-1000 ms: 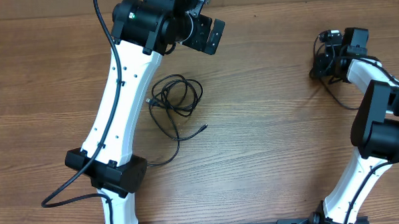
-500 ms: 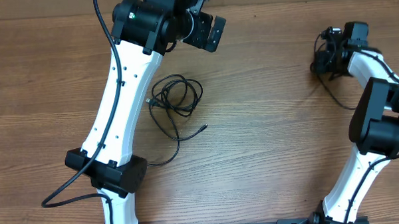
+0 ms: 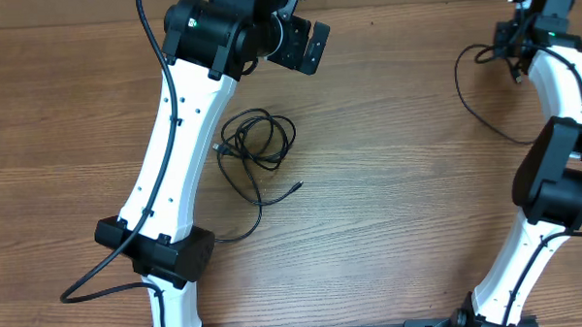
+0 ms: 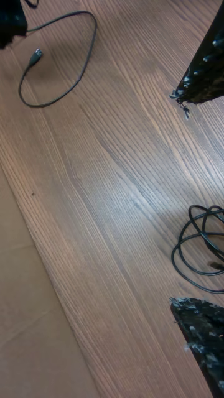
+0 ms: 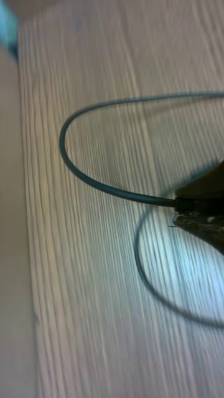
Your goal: Untangle cables
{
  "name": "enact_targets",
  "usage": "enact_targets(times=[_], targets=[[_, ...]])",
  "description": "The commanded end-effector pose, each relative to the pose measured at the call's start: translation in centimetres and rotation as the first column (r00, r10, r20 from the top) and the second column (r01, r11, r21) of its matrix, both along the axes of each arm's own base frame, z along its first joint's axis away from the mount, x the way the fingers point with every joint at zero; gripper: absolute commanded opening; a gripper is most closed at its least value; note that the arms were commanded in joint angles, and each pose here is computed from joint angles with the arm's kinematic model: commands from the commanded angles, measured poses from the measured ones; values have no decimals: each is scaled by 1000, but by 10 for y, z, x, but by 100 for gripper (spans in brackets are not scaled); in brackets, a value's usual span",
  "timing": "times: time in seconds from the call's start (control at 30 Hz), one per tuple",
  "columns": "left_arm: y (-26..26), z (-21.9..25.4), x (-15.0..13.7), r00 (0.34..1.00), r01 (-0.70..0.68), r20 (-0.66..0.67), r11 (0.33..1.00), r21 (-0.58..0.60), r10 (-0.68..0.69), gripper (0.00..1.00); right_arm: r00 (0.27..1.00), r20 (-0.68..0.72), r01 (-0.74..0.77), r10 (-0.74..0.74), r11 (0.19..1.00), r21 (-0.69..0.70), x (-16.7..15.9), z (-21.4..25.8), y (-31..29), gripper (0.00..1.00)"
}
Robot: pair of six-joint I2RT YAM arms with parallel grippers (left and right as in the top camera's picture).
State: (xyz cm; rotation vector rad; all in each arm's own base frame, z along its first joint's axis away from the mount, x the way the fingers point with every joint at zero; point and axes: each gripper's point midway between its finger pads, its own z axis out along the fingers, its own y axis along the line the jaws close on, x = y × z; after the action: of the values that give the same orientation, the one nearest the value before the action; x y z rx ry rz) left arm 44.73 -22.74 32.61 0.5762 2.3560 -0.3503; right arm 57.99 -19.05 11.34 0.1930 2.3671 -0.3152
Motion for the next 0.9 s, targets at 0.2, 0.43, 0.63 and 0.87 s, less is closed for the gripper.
enact_targets(times=[0.2,0.43,0.63,0.87], targets=[[-2,5,-1,1000,-2,14,1000,-8,2,100,963,161,209,-218,975,74,-21,34,-99,4],[-5,7,0,1000,-9,14,1000,-30,10,100,957,144,229,-253,960,160,-26,-2,-121,4],[-5,8,2,1000,-14,19,999,-38,15,99,963,87,238,-256,955,176,-25,-46,-121,4],[-6,9,2,1000,-26,12,998,-50,27,100,964,51,246,-259,952,184,-30,-55,-119,82]])
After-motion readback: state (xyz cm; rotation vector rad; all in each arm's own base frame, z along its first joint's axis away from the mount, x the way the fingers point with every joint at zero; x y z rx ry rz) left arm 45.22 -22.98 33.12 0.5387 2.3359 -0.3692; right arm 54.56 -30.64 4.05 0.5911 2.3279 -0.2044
